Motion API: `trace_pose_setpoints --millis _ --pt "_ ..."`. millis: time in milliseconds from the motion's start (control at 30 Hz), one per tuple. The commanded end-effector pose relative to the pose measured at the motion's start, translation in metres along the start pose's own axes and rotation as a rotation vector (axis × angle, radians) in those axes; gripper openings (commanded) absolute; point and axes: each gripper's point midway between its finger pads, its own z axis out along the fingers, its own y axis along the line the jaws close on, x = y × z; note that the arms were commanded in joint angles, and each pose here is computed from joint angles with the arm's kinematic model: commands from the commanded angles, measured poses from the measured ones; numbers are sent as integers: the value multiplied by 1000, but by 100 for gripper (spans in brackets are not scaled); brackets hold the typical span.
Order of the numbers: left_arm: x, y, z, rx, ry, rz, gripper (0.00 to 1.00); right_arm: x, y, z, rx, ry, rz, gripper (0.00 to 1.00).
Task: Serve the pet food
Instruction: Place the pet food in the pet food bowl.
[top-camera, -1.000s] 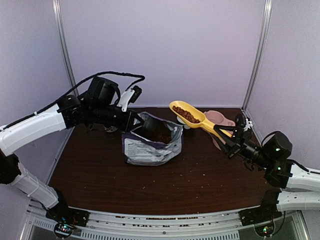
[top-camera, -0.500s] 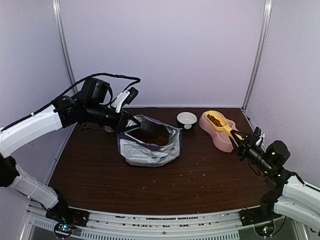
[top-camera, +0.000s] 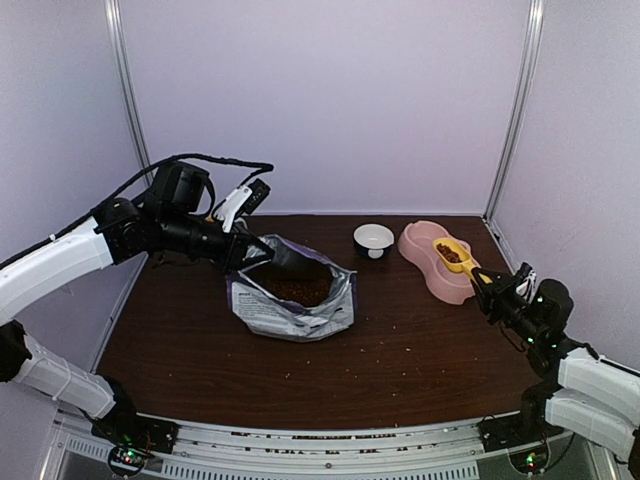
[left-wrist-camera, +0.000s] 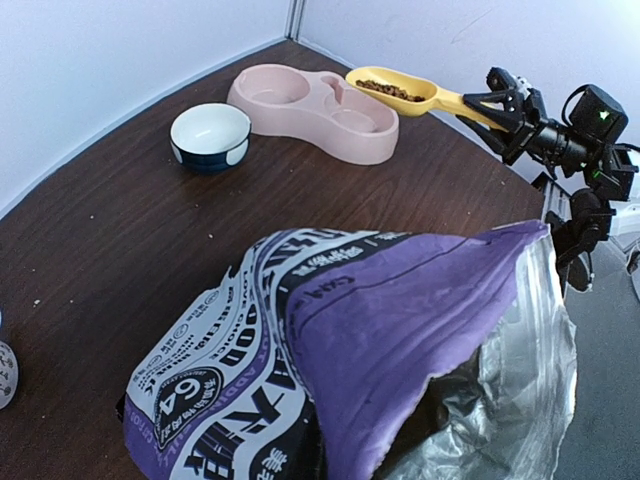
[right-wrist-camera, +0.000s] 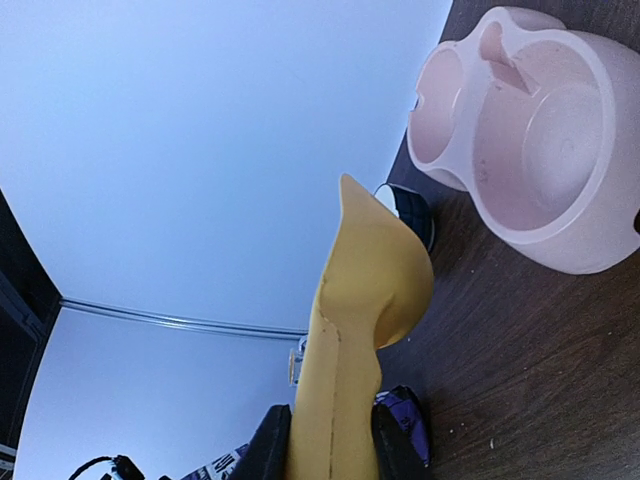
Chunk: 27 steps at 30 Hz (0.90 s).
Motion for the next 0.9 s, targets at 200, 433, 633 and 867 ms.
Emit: trace_pose_setpoints --millis 200,433,633,867 --pt "-41 -6 -13 9 -156 85 0 -14 -19 5 48 -39 -72 0" --pt "-41 -6 -15 2 -157 92 0 -28 -27 7 100 -83 -98 0" --pt "-41 -4 -16 -11 -155 94 0 -39 -30 9 159 -109 -134 0" --pt "-40 -3 -16 -15 -152 94 0 -45 -38 10 273 -96 -178 0"
